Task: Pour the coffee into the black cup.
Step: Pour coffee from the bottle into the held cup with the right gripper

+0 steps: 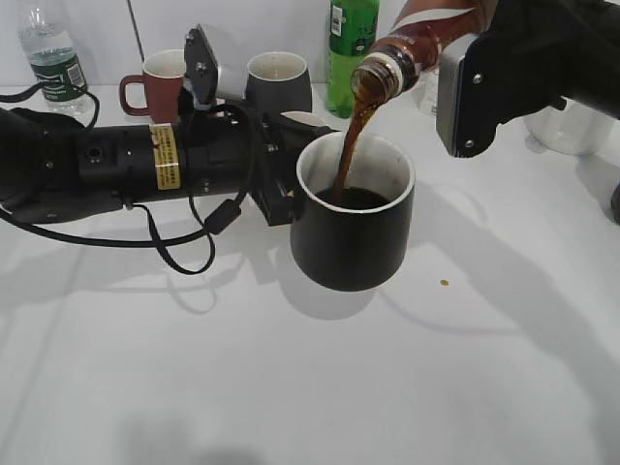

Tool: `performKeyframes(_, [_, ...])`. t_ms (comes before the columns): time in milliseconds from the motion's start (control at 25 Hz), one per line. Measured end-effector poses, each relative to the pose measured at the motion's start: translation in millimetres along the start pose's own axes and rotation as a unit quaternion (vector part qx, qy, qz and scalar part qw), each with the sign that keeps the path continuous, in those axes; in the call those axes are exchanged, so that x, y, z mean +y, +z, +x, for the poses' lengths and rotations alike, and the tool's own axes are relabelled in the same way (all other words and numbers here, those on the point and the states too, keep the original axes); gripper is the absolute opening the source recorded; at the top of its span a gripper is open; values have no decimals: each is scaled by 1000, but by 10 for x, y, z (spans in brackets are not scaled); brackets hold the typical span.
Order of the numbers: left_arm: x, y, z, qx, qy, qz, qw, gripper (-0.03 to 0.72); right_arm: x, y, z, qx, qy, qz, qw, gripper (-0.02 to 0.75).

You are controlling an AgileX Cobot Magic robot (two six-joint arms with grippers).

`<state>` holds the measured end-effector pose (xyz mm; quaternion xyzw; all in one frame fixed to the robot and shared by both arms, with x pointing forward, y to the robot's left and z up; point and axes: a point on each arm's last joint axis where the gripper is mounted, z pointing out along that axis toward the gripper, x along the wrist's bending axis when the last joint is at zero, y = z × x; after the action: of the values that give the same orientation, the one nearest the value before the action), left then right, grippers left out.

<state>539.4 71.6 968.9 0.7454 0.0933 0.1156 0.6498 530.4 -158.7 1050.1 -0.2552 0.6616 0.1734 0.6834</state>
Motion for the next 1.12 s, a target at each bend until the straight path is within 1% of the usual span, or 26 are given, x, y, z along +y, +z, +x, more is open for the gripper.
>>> performKeyframes(240, [0,0,-1,0,0,0,1000,41,-1,0,0,0,-17,1,1000,529])
performKeyframes(680, [-1,0,-1,-1,1,0,1000,41,-1,0,-3,-2,-15,0,1000,529])
performKeyframes(800, [0,0,2,1,-1,0,1000,41,0,0,-4,-2,21,0,1000,529])
performKeyframes(920, [9,0,24,13,-10,-7,1000,41,5,0,-4,-2,68,-3,998,529])
performKeyframes(1120, [7,2,67,35,-28,-15,999,41,5,0,-3,-1,151,-3,989,529])
